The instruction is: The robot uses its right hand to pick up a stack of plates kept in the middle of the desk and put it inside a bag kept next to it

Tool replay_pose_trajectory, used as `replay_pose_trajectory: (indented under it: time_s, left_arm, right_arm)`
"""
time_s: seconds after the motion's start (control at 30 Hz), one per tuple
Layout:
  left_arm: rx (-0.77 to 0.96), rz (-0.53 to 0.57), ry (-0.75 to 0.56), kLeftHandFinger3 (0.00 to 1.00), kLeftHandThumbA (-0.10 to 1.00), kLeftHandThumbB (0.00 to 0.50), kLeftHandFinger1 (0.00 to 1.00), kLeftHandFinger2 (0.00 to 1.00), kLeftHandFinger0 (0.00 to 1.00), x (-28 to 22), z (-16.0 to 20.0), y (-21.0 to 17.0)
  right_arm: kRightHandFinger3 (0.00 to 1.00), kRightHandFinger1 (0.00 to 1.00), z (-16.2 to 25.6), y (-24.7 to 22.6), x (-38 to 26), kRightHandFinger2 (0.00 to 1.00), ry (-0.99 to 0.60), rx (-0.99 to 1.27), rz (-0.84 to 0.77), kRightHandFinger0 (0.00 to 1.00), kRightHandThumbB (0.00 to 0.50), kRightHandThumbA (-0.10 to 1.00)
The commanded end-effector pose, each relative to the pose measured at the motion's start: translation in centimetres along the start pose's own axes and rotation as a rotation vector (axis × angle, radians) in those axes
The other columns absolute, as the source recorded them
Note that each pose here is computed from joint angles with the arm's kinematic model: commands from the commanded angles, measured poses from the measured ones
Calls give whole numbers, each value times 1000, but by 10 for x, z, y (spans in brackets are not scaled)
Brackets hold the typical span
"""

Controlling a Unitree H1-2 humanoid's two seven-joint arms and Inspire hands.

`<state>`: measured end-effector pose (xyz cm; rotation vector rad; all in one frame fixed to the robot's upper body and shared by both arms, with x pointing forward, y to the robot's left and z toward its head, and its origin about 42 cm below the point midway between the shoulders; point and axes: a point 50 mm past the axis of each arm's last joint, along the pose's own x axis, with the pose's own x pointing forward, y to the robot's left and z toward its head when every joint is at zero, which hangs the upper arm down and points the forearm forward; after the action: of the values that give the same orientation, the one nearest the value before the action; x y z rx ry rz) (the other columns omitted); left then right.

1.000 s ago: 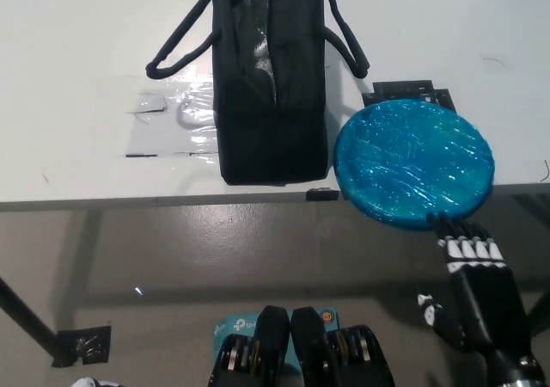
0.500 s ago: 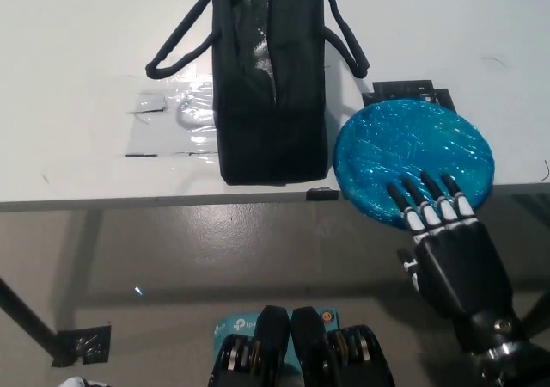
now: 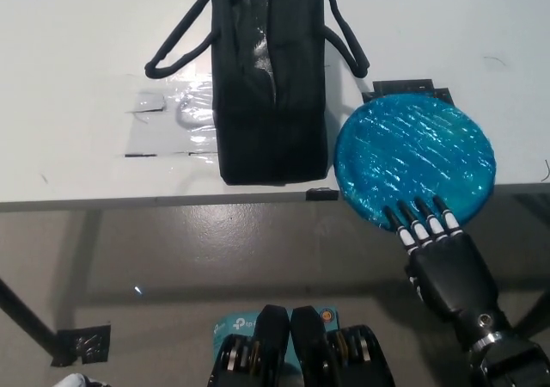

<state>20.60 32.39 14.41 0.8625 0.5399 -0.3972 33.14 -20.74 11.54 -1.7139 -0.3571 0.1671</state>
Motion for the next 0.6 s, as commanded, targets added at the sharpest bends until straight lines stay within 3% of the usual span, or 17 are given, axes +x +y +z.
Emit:
replay_pose_trajectory:
  time_s: [0.0, 0.1, 0.13, 0.23, 0.27, 0.33, 0.4, 0.47, 0.57]
  left_arm:
    - [5, 0, 15, 881, -100, 4, 798, 818, 776, -6, 1, 6]
    - [-5, 1, 19, 883, -100, 1, 805, 824, 789, -6, 0, 5]
    - [-12, -12, 28, 886, -100, 0, 812, 835, 796, -8, -3, 0]
    - [-14, -18, 33, 880, -100, 0, 806, 832, 791, -10, -5, -2]
    - [-31, -20, 23, 878, -100, 0, 791, 826, 767, -11, -6, -3]
    - [-37, -7, 13, 901, -100, 0, 790, 825, 769, -12, -5, -3]
    - [-28, -6, 15, 912, -100, 0, 801, 831, 788, -10, -5, -1]
    - [-30, -12, 13, 910, -100, 0, 798, 830, 784, -10, -5, -1]
    - [-45, -12, 2, 905, -100, 0, 793, 826, 777, -11, -3, -4]
  right_arm:
    - [1000, 1000, -19, 2, 19, 1000, 162, 7, -28, 1000, 500, 570]
    - [1000, 1000, -28, 3, 27, 1000, 196, 12, -98, 1000, 500, 469]
    - [1000, 1000, -35, 0, 33, 1000, 217, 5, -194, 1000, 500, 410]
    - [1000, 1000, -42, -9, 44, 1000, 219, -31, -282, 1000, 474, 411]
    - [1000, 1000, -45, -15, 52, 1000, 207, -17, -355, 1000, 485, 364]
    - [1000, 1000, -49, -38, 70, 1000, 190, -56, -448, 1000, 446, 379]
    - [1000, 1000, -51, -47, 81, 1000, 179, -24, -496, 1000, 467, 317]
    - [1000, 1000, -51, -54, 90, 1000, 184, -79, -545, 1000, 498, 331]
    - [1000, 1000, -57, -63, 94, 1000, 184, -132, -561, 1000, 446, 330]
